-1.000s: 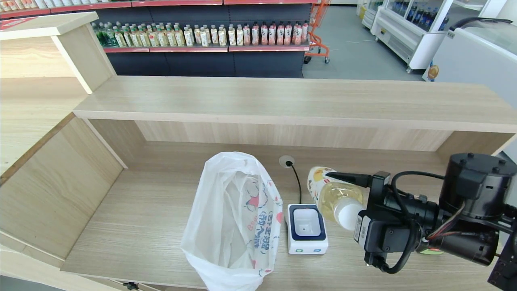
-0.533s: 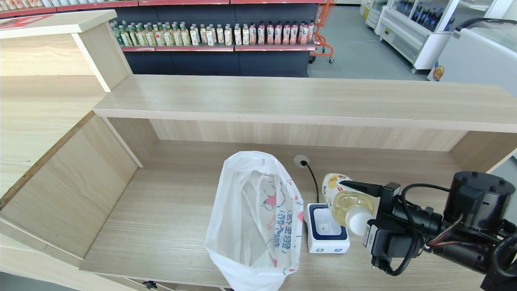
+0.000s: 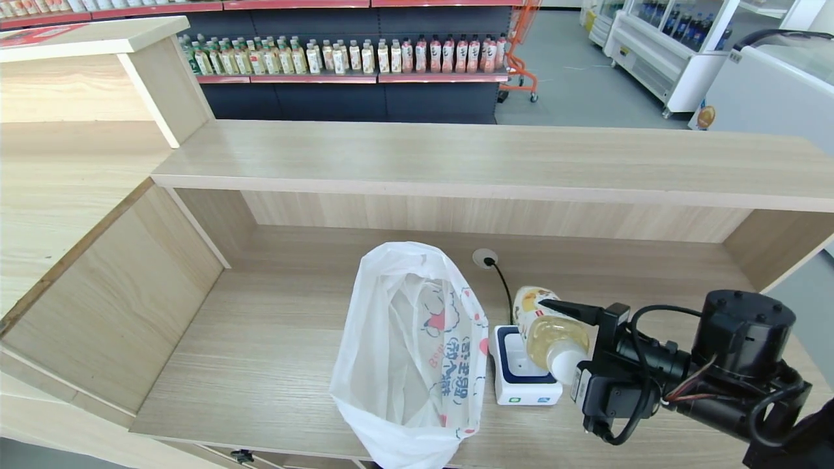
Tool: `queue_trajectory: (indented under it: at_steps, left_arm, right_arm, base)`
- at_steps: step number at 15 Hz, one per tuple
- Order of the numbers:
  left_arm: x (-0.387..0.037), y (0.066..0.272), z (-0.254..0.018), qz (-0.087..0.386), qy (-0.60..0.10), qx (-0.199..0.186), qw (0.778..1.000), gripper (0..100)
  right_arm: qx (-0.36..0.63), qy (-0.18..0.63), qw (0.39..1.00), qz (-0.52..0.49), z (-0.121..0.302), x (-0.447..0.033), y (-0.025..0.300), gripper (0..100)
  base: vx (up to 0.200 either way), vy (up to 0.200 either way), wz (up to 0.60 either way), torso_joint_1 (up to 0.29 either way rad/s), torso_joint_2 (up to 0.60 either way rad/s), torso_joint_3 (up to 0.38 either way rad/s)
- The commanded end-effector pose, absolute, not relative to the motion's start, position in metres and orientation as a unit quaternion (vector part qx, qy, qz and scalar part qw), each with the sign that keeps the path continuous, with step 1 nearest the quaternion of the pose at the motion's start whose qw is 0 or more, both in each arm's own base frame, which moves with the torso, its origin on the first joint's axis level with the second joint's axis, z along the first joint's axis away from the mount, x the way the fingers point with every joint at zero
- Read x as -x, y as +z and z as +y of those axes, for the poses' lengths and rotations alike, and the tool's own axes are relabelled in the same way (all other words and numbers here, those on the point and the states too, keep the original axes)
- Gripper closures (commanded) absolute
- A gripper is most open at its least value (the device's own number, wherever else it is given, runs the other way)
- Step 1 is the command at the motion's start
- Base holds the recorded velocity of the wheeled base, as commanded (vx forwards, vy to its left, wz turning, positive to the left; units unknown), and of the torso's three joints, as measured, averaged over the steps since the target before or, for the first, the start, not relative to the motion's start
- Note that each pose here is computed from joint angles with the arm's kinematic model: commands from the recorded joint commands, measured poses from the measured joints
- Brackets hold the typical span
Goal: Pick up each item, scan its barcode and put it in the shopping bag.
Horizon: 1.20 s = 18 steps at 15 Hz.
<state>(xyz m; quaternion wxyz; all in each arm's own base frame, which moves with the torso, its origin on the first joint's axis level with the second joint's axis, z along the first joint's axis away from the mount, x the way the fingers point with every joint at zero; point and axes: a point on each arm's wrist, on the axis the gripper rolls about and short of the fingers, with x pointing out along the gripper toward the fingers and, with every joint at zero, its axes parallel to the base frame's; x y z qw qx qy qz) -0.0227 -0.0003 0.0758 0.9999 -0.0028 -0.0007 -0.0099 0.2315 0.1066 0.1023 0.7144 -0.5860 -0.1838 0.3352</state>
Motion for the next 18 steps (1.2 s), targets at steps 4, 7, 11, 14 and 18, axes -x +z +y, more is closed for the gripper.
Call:
queue_trajectory:
  at_steps: [4, 7, 11, 14, 18]
  left_arm:
    - [0.023, 0.076, 0.0, -0.001, -0.01, 0.003, 1.0, 0]
    - [0.023, 0.076, 0.0, -0.001, -0.01, 0.003, 1.0, 0]
    - [0.023, 0.076, 0.0, -0.001, -0.01, 0.003, 1.0, 0]
    - [0.023, 0.076, 0.0, -0.001, -0.01, 0.003, 1.0, 0]
    - [0.023, 0.076, 0.0, -0.001, -0.01, 0.003, 1.0, 0]
  right_arm:
    - [0.583, 0.352, 0.713, -0.167, 0.11, -0.239, 0.071, 100]
    - [0.583, 0.356, 0.712, -0.16, 0.109, -0.237, 0.067, 100]
    - [0.583, 0.362, 0.711, -0.152, 0.11, -0.238, 0.062, 100]
    - [0.583, 0.362, 0.711, -0.153, 0.11, -0.24, 0.061, 100]
    - [0.583, 0.364, 0.711, -0.148, 0.11, -0.241, 0.058, 100]
  base:
    - [0.0, 0.0, 0.0, 0.0, 0.0, 0.0]
    - [0.0, 0.0, 0.0, 0.0, 0.0, 0.0]
    - [0.0, 0.0, 0.0, 0.0, 0.0, 0.0]
    - [0.0, 0.0, 0.0, 0.0, 0.0, 0.0]
    - [0.0, 0.0, 0.0, 0.0, 0.0, 0.0]
